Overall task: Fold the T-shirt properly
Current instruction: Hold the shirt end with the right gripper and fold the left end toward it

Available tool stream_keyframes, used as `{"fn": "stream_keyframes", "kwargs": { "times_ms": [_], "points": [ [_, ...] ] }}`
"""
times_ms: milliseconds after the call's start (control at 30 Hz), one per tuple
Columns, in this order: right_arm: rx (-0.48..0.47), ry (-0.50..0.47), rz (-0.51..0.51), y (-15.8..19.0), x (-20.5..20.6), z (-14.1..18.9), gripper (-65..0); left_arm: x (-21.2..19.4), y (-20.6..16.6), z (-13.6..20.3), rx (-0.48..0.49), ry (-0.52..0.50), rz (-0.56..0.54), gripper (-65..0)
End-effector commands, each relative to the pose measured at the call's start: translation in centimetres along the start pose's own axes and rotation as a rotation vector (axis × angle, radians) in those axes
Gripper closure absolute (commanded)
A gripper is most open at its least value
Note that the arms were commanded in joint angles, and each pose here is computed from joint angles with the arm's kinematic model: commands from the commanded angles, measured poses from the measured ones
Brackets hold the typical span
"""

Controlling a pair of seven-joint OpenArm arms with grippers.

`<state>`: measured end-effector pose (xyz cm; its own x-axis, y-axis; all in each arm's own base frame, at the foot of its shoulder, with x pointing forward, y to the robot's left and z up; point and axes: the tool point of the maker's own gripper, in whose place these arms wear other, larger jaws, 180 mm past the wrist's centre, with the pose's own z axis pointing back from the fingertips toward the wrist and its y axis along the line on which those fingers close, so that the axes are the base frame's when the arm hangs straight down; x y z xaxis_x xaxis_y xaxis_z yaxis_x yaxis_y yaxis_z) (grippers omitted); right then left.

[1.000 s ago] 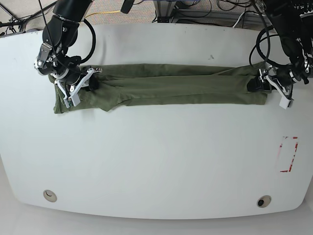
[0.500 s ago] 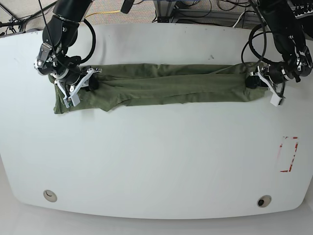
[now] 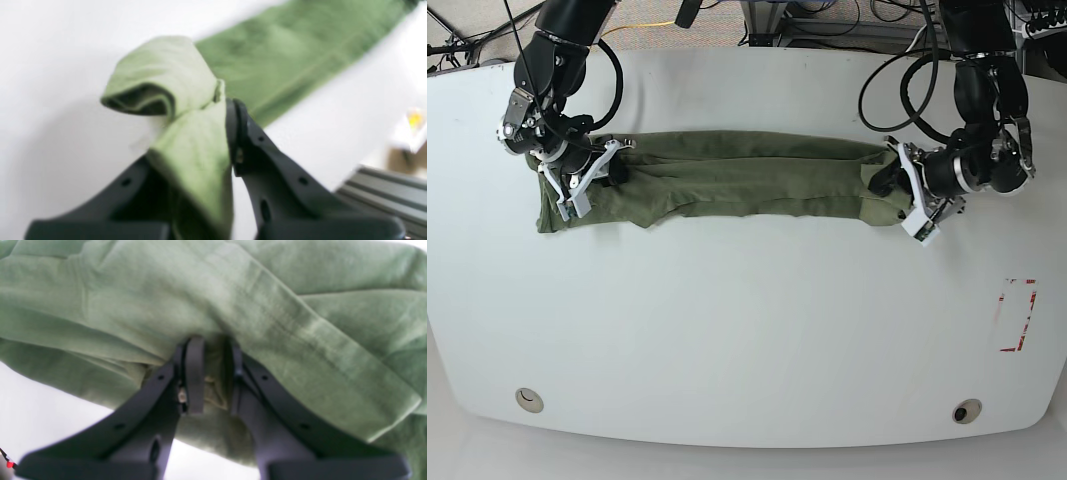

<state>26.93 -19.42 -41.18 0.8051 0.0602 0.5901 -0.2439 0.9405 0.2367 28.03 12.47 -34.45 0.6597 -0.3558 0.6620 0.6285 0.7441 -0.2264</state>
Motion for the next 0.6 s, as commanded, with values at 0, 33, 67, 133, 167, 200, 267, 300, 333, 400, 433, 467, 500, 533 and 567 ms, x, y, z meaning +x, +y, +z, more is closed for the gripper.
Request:
{"fn": "stream_keyframes", "kwargs": {
  "times_ms": [0, 33, 67, 133, 167, 200, 267, 300, 333, 400, 433, 467, 500, 533, 567],
  "points": [
    [-0.013, -0.016, 0.015, -0.4, 0.8, 0.3, -9.5, 3.4, -1.1, -0.5, -0.027, -0.076, -0.056, -5.3],
    [-0.013, -0.016, 0.015, -0.4, 0.8, 0.3, -9.5, 3.9, -1.4, -0.7, -0.036, -0.087, -0.061, -5.3],
    [-0.01, -0.016, 0.014, -0.3, 0.8, 0.3, -9.5, 4.2, -2.0, -1.1, -0.051, -0.095, -0.059, -5.3],
    [-0.009, -0.015, 0.014, -0.3, 0.7, 0.3, -9.5, 5.0, -3.5, -2.0, -0.089, -0.122, -0.052, -5.4],
    [-0.01, -0.014, 0.015, -0.3, 0.6, 0.3, -9.5, 5.1, -3.8, -2.3, -0.097, -0.125, -0.04, -5.4],
    [-0.011, -0.012, 0.012, -0.3, 0.5, 0.3, -9.5, 5.3, -4.3, -2.8, -0.112, -0.127, -0.008, -5.4],
    [-0.012, -0.014, 0.013, -0.4, 0.7, 0.3, -9.5, 5.0, -5.2, -3.9, -0.147, -0.111, 0.047, -5.8],
    [-0.01, -0.017, 0.012, -0.3, 0.7, 0.3, -9.5, 4.9, -5.7, -4.5, -0.167, -0.105, 0.069, -6.8],
    [-0.008, -0.018, 0.012, -0.3, 0.7, 0.3, -9.5, 4.8, -6.3, -5.1, -0.188, -0.101, 0.081, -8.1],
    [-0.01, -0.016, 0.013, -0.3, 0.7, 0.3, -9.5, 5.1, -6.9, -5.5, -0.205, -0.108, 0.101, -9.0],
    [-0.012, -0.016, 0.012, -0.4, 0.7, 0.3, -9.5, 5.2, -7.2, -5.7, -0.211, -0.112, 0.108, -9.2],
    [-0.011, -0.015, 0.011, -0.4, 0.6, 0.3, -9.5, 5.1, -7.4, -6.0, -0.213, -0.106, 0.111, -9.2],
    [-0.012, -0.016, 0.012, -0.4, 0.7, 0.3, -9.5, 4.9, -7.4, -6.2, -0.204, -0.095, 0.11, -9.2],
    [-0.008, -0.02, 0.012, -0.3, 0.8, 0.3, -9.5, 4.9, -7.5, -6.5, -0.198, -0.091, 0.111, -9.2],
    [-0.007, -0.021, 0.011, -0.3, 0.9, 0.3, -9.5, 4.8, -7.6, -6.6, -0.191, -0.085, 0.11, -9.2]
  ]
}}
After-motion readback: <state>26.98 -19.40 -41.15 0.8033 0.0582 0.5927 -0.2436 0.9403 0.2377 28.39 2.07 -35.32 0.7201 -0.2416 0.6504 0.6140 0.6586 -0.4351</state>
